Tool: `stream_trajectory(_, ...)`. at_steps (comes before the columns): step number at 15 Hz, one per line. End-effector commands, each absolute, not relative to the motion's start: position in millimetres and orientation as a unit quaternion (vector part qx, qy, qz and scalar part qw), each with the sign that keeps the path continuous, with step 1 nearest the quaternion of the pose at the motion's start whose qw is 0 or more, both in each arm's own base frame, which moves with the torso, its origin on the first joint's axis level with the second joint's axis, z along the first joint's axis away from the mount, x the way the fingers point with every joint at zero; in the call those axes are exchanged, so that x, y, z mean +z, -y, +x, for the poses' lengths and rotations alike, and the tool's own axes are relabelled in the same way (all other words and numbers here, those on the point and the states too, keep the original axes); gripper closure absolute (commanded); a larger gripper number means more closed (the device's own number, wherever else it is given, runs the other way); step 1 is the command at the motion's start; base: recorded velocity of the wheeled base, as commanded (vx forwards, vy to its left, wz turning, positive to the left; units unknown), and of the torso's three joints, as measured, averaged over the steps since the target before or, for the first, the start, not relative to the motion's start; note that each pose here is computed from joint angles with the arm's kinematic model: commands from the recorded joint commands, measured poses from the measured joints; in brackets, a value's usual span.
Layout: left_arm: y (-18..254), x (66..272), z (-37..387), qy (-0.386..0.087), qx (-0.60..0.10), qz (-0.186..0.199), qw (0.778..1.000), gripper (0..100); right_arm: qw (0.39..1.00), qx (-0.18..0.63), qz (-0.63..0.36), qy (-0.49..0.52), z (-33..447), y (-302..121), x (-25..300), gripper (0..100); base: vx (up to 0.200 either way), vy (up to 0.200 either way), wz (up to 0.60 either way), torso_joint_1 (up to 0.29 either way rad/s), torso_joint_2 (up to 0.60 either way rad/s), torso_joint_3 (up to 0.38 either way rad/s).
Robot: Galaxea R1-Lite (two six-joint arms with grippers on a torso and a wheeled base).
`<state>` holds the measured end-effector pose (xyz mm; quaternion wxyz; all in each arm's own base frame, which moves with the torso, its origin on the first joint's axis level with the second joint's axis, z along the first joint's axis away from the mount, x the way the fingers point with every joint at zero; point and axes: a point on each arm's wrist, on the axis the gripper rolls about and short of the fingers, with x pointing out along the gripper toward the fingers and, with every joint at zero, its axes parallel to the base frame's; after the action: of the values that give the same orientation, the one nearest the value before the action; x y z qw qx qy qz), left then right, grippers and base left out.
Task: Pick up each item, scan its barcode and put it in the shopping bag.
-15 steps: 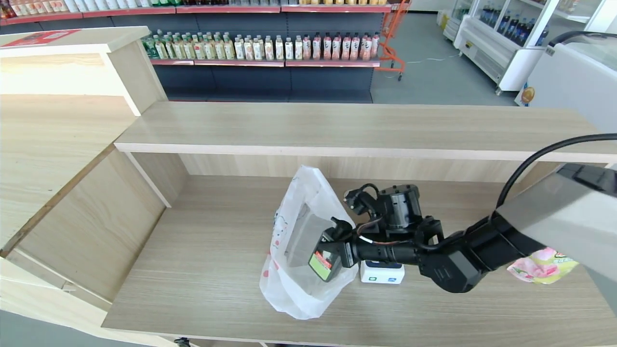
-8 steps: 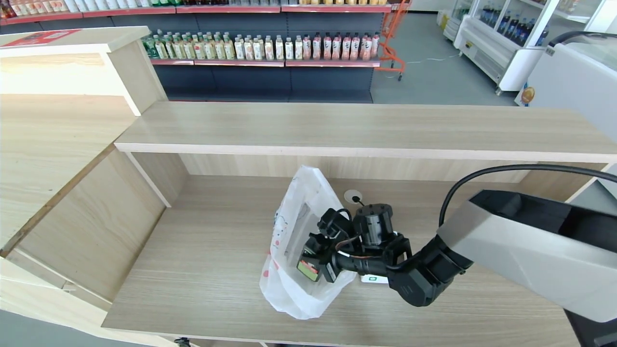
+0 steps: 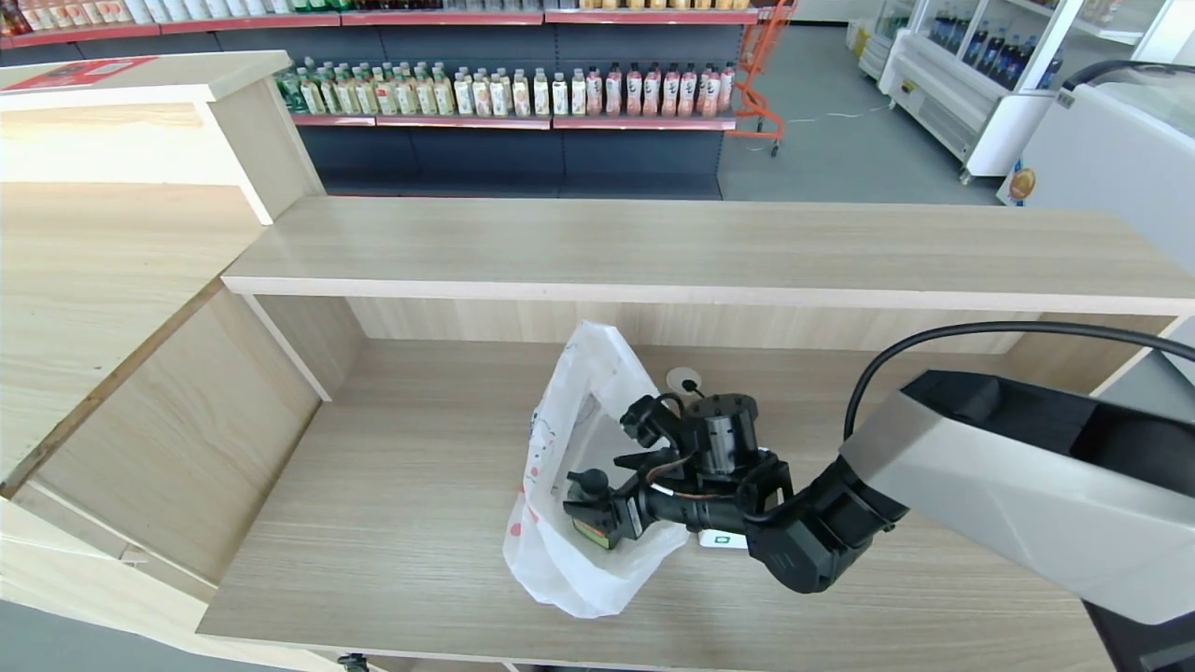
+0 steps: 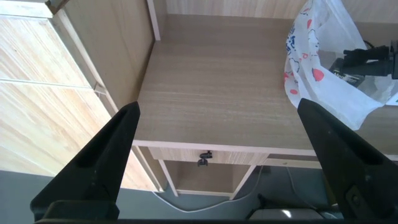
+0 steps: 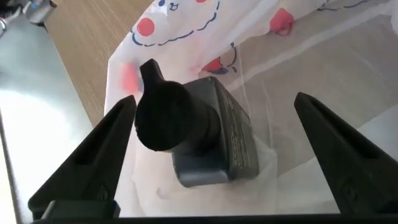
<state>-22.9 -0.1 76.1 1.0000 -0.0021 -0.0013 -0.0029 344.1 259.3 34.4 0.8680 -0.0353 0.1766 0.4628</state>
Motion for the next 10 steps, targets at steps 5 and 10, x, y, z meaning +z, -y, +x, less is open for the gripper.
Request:
stream_trajectory(5,0.1,76.1,-22.9,0.002,-0.003,-0.002,1.000,0,0.873,0.372,0.174,-0.263,333.6,-205.4,89.3,0,0.000,0.000,0.00,0.000,0.00,0.000)
stream_trajectory(10,0.1,76.1,-22.9,0.002,-0.003,-0.002,1.000,0,0.875,0.290,0.234,-0.309,285.6,-118.3,108.0,0,0.000,0.000,0.00,0.000,0.00,0.000)
